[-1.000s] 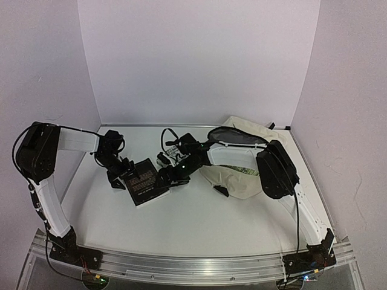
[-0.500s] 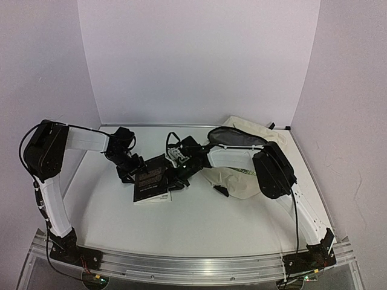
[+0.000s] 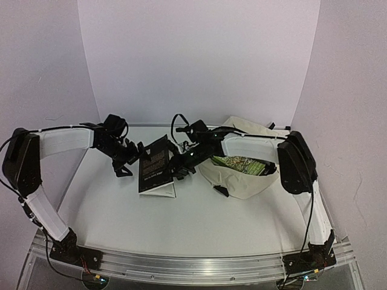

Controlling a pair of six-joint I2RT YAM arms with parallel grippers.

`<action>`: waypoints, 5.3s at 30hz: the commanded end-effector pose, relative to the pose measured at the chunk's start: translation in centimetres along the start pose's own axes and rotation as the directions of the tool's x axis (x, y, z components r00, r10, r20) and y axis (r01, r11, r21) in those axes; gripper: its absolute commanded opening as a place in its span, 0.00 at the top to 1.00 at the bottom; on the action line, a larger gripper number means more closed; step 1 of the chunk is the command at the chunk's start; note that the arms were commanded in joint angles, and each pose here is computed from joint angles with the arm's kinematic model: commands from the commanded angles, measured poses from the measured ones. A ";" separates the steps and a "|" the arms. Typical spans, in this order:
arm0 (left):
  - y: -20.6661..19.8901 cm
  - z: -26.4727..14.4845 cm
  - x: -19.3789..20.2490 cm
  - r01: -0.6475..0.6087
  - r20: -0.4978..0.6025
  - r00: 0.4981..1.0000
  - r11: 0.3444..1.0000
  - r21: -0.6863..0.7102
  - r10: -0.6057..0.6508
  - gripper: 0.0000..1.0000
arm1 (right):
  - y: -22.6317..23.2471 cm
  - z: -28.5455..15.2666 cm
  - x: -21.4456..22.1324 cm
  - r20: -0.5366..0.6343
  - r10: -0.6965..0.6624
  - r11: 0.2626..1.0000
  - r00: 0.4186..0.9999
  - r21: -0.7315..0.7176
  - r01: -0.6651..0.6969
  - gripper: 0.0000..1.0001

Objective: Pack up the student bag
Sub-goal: Pick up the book from the center of the board, then place the book in the student bag.

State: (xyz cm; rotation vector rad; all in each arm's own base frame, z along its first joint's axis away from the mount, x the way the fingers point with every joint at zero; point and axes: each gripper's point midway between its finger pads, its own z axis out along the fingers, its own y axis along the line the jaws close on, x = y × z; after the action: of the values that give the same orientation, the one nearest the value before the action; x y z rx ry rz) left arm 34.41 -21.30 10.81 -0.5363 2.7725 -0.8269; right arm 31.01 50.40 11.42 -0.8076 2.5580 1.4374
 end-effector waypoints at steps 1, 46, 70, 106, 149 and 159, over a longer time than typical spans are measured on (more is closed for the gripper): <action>-6.6 -8.1 -1.8 -0.132 0.125 0.987 0.941 0.310 0.098 0.00 | 10.3 -8.9 -4.6 0.226 -0.293 0.946 0.929 -0.073 0.316 1.00; -24.9 -22.7 3.4 -0.596 0.387 0.771 0.358 0.719 0.506 0.97 | 14.1 -27.6 -3.3 0.346 -0.665 0.747 0.662 0.326 0.579 0.02; -28.9 -26.3 7.9 -0.609 0.470 0.677 0.072 0.790 0.566 1.00 | 18.8 -26.2 -5.0 0.420 -0.357 0.890 0.834 -0.116 0.440 0.44; -21.4 -15.4 2.8 -0.138 -0.121 0.930 0.637 0.758 0.346 0.00 | 14.0 -37.3 -1.3 -0.510 -0.816 -0.567 -0.273 0.797 0.205 1.00; -24.4 -12.2 4.2 -0.161 -0.029 0.941 0.522 0.838 0.337 1.00 | -0.3 -34.7 -1.8 -0.467 -0.835 -0.249 0.291 0.793 0.557 0.02; -22.3 -11.5 3.1 -0.157 0.004 0.967 0.587 0.794 0.253 1.00 | -11.3 -30.2 2.2 -0.458 -0.585 0.344 0.669 0.607 0.716 0.07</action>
State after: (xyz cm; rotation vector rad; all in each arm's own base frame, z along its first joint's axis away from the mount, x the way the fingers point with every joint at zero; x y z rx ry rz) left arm 35.94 -34.82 27.77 -0.0980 2.2756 -1.9091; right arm 42.95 21.54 27.91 -1.4085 1.6467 -0.2425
